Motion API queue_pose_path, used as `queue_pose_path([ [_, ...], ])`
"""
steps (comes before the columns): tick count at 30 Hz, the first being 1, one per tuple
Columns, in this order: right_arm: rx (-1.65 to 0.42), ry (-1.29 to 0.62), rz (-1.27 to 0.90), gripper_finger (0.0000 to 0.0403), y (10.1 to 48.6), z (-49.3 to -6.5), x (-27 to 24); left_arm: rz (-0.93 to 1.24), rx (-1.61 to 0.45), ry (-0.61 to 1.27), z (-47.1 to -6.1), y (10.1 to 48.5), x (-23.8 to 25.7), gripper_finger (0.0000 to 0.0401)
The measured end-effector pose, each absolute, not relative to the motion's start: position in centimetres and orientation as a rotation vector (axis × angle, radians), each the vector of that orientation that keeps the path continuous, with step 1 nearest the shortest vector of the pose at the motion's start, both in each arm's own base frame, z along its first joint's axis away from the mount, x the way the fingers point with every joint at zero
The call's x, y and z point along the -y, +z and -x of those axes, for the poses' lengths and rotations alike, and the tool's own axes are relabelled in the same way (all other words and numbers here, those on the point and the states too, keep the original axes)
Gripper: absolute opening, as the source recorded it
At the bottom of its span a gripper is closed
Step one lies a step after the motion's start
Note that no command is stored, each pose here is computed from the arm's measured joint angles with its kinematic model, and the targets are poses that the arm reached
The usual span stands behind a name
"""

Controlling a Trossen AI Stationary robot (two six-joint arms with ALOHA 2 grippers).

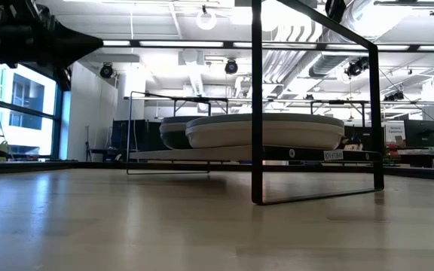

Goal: Place and stack plates onto a shelf
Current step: Return to Home Position

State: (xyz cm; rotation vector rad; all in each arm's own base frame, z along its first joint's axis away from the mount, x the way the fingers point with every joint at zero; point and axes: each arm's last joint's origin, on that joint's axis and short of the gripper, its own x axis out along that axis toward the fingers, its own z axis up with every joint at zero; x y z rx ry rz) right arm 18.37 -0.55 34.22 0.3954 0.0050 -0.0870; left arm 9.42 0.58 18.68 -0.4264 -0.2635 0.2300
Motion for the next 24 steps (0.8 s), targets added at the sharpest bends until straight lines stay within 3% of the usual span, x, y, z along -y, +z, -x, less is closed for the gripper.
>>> queue_pose_path([
  [14,-0.090,-0.101,-0.441,0.0000,33.6,-17.6,0.5,0.420,0.140,0.213,-9.6,17.6,-0.4,0.0000],
  [21,-0.225,-0.042,-0.367,0.0000,32.9,-14.7,-0.6,0.435,0.126,0.215,-9.6,17.4,-0.4,0.0000],
  [24,-0.193,0.009,-0.347,0.0000,32.2,-12.9,-1.1,0.435,0.125,0.215,-9.6,17.4,-0.4,0.0000],
])
